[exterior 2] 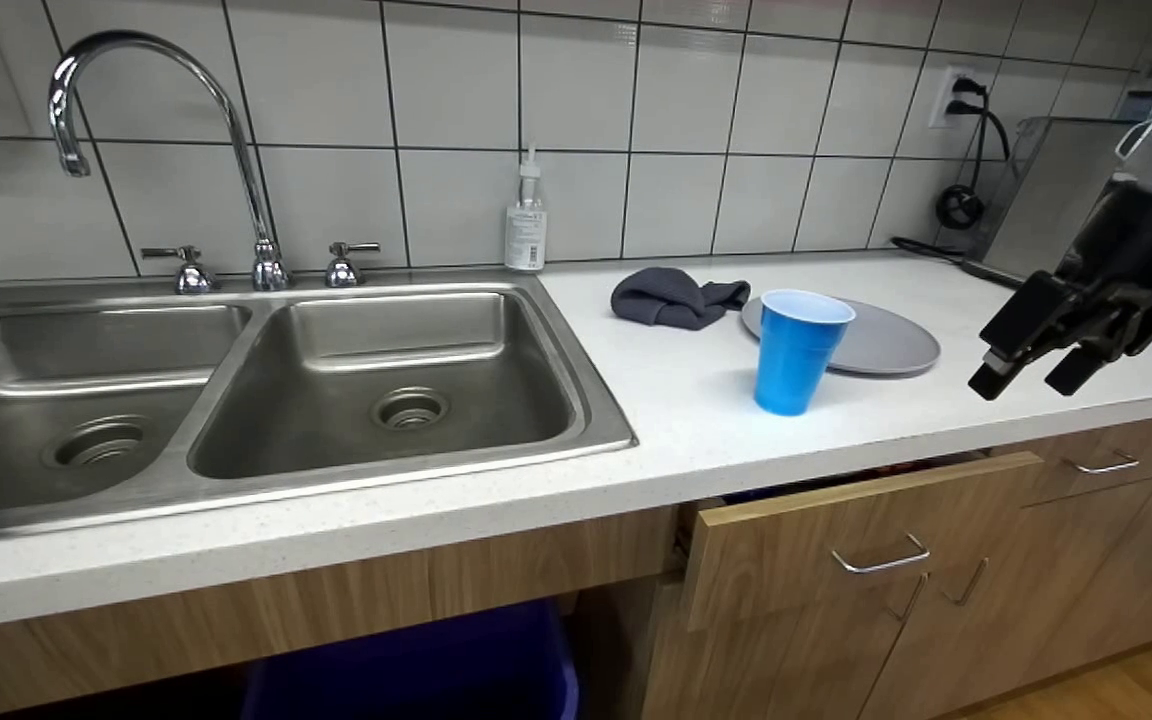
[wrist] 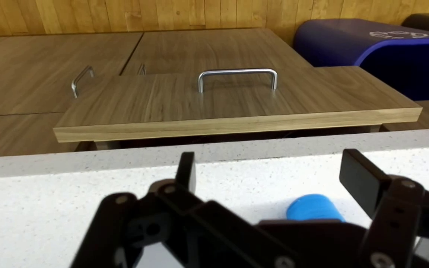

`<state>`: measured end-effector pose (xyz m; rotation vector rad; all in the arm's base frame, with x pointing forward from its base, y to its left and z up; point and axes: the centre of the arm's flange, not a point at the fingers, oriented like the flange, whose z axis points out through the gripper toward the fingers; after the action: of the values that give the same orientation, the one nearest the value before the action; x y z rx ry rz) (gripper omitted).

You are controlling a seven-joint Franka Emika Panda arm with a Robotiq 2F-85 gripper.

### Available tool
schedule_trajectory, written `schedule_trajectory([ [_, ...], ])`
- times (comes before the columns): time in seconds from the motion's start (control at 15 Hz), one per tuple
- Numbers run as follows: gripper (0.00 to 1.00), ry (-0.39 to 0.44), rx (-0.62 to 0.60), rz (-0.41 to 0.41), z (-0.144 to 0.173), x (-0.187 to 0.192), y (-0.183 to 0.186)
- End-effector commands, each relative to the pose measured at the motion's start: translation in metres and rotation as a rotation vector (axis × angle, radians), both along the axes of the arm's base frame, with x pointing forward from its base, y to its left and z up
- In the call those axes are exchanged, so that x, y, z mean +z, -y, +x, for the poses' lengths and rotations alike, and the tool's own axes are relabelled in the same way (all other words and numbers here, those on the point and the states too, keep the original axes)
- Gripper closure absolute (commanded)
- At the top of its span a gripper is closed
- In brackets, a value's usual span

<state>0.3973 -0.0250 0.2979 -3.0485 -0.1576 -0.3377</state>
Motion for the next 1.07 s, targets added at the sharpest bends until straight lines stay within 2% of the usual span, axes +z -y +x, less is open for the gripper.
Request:
schedule_trajectory([
  [0.0, 0.00, -0.009, 0.020, 0.000, -0.007, 0.009, 0.004],
  [1.0, 0.00, -0.006, 0.013, -0.002, -0.001, 0.000, 0.000],
])
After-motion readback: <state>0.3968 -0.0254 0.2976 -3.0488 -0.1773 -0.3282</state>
